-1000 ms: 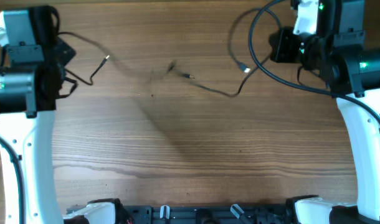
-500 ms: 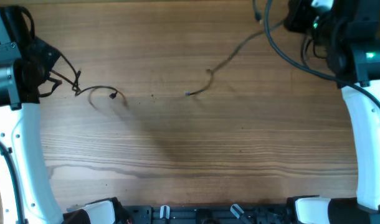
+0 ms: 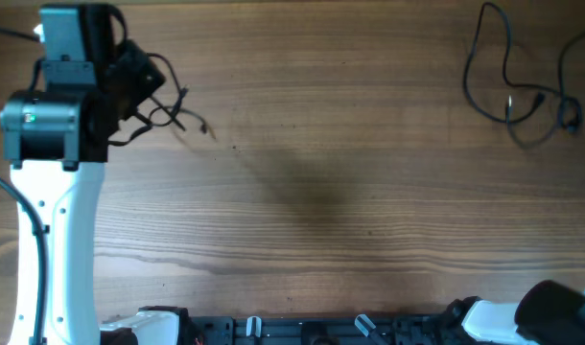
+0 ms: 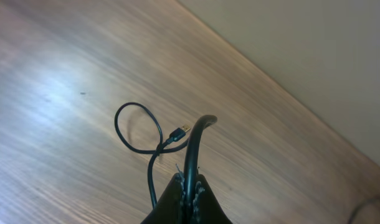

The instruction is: Untangle cables

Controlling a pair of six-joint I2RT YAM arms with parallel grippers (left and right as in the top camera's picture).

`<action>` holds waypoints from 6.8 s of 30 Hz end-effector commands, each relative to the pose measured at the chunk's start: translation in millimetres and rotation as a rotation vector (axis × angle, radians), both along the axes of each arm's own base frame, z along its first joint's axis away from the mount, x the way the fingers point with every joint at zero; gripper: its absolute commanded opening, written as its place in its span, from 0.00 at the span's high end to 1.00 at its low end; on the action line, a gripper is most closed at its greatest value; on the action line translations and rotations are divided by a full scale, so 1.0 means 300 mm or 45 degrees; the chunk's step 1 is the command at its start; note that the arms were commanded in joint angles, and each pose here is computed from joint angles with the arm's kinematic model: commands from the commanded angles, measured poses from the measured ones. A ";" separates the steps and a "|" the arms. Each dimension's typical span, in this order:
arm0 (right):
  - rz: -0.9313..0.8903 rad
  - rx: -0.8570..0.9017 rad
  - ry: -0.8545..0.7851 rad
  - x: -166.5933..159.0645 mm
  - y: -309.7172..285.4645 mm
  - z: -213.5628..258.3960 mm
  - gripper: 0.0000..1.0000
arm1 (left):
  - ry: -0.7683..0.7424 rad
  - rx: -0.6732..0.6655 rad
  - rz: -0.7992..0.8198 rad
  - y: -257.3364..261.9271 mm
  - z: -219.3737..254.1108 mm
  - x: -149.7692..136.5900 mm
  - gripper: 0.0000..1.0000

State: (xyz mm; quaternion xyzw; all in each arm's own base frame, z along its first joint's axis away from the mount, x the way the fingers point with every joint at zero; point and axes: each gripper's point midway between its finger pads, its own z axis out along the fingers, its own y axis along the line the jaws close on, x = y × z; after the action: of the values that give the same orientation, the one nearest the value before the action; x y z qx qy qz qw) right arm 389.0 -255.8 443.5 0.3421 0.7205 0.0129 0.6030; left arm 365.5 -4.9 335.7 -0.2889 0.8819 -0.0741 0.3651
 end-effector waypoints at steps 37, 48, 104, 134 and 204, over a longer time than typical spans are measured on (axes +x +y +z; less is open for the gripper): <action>2.261 -0.094 0.090 0.006 1.477 -0.329 0.02 | -0.200 -0.977 -1.102 -0.498 0.291 -0.130 0.96; 2.601 -0.340 -0.100 -0.155 1.778 -0.308 0.18 | -0.189 -1.083 -1.182 -0.509 0.326 -0.171 0.96; -0.538 0.593 0.731 0.003 -0.341 -0.881 0.00 | 0.060 -0.595 -0.498 -0.271 -0.008 0.024 0.00; 1.091 0.149 0.632 -0.259 1.039 -0.180 0.00 | 0.106 -0.575 -0.461 -0.255 -0.033 0.008 0.00; 1.092 -0.924 -0.333 -0.511 1.081 -0.891 0.00 | 0.120 -0.395 -0.308 -0.155 -0.072 0.026 0.00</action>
State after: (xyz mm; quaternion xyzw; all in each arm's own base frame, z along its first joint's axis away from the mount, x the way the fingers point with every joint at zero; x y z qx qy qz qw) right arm 234.8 69.8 177.5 -0.2191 0.6695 0.0522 0.7078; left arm 369.6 -72.0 318.7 -0.2223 0.8984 -0.2927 0.2405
